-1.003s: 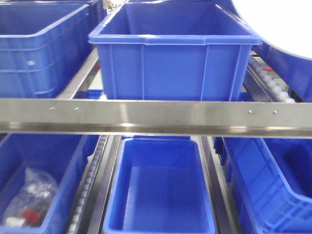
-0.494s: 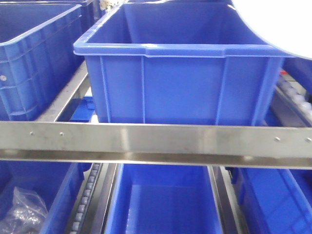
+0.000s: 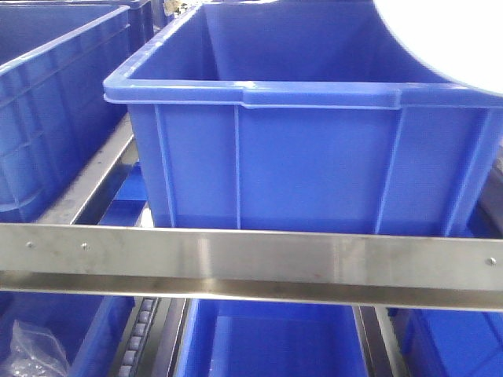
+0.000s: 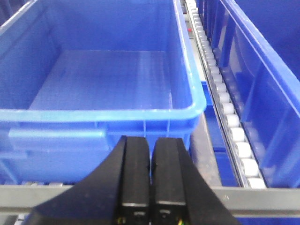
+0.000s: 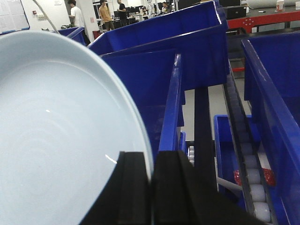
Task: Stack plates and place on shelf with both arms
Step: 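Hold the plates above the large blue bin on the shelf, then lower the plates into the blue bin and open the right gripper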
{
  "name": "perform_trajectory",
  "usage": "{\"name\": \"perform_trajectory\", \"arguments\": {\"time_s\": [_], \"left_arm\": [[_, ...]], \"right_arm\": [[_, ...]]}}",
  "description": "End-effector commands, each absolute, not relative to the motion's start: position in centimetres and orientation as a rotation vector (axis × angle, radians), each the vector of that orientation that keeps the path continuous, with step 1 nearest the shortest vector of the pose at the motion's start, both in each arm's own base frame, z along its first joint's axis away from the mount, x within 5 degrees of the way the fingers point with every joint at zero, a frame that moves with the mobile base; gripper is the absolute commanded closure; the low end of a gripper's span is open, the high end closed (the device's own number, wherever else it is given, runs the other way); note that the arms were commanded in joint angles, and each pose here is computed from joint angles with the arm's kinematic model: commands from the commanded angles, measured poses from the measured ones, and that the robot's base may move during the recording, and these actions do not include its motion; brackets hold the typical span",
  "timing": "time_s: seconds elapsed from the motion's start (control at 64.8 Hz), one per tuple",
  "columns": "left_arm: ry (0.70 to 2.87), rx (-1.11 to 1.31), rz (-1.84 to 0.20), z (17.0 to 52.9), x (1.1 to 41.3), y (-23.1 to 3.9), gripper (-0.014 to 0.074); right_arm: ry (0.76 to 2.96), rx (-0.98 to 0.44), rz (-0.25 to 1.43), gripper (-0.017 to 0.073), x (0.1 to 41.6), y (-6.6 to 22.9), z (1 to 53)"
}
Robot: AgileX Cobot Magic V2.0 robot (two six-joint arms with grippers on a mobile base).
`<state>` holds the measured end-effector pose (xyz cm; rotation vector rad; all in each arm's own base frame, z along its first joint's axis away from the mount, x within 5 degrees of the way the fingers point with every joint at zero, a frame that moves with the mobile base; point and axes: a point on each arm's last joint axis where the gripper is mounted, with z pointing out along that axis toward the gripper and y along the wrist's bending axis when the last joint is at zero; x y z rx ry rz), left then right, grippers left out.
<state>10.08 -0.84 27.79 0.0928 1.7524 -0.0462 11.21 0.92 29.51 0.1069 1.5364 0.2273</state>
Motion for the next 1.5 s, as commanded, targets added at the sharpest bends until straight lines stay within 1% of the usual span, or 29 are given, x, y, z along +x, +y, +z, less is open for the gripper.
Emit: {"name": "perform_trajectory", "arguments": {"time_s": [0.0,0.556,0.741,0.818,0.957,1.065,1.25,1.404,1.482], "left_arm": [[1.646,0.073,-0.053,29.5,10.3,-0.8,0.051],[1.646,0.073,-0.053,29.5,10.3,-0.8,0.0511],[1.646,0.073,-0.053,29.5,10.3,-0.8,0.0511],[1.646,0.073,-0.053,29.5,10.3,-0.8,0.051],[1.646,0.073,-0.053,29.5,10.3,-0.8,0.0511],[1.646,0.073,-0.053,29.5,10.3,-0.8,0.0511],[1.646,0.073,-0.053,29.5,10.3,-0.8,0.051],[1.646,0.073,-0.053,29.5,10.3,-0.8,0.051],[1.646,0.073,-0.053,29.5,10.3,-0.8,0.051]], "right_arm": [[1.405,0.123,0.201,0.051,11.1,0.5,31.5],[1.404,0.123,0.2,0.051,11.1,0.5,31.5],[1.435,0.119,0.195,0.051,12.3,0.7,32.1],[1.449,0.101,0.182,0.051,13.5,0.9,33.0],[1.484,0.028,0.151,0.051,16.4,1.6,35.0],[1.533,-0.036,0.15,0.051,19.7,2.7,36.1],[1.58,-0.113,0.157,0.0507,26.5,5.2,36.1],[1.619,-0.117,0.152,0.0455,31.4,6.3,34.8],[1.636,-0.119,0.15,0.0426,32.8,6.6,34.4]]}}
